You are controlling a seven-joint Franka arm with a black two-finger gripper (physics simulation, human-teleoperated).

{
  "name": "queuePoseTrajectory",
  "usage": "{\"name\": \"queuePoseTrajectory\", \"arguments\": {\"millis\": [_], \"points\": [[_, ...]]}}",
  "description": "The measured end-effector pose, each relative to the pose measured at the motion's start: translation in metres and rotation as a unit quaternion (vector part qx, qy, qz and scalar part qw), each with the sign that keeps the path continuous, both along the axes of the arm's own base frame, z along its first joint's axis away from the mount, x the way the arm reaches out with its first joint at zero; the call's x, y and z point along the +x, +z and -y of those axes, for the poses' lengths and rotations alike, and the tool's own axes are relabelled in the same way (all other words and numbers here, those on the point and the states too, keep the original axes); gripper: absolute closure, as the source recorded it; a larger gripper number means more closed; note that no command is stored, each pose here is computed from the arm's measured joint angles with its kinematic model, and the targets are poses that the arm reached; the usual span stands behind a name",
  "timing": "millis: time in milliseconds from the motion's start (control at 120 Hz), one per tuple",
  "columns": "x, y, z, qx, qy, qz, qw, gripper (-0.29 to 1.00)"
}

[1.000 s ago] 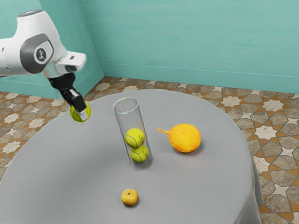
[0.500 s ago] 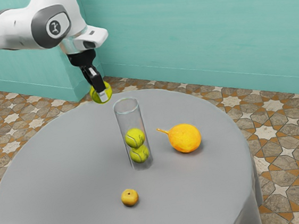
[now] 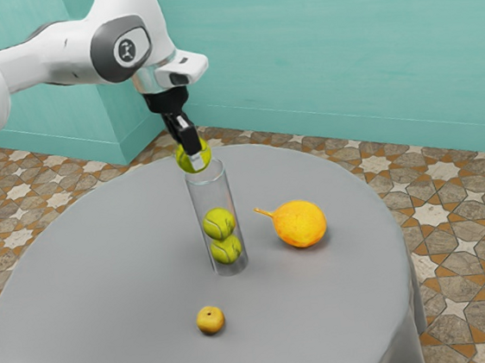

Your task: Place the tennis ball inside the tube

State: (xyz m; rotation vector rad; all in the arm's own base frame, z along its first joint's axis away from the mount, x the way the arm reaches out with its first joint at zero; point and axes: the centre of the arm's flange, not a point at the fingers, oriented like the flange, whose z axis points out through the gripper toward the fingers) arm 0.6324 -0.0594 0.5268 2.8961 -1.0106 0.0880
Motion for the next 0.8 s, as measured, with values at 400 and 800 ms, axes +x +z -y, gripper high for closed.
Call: {"name": "queuePoseTrajectory", "arguments": {"millis": [400, 800], "points": [[0.007, -0.011, 0.007, -0.004, 0.005, -0.005, 1.000, 0.28], [-0.007, 0.016, 0.004, -0.005, 0.016, 0.003, 1.000, 0.04]]}}
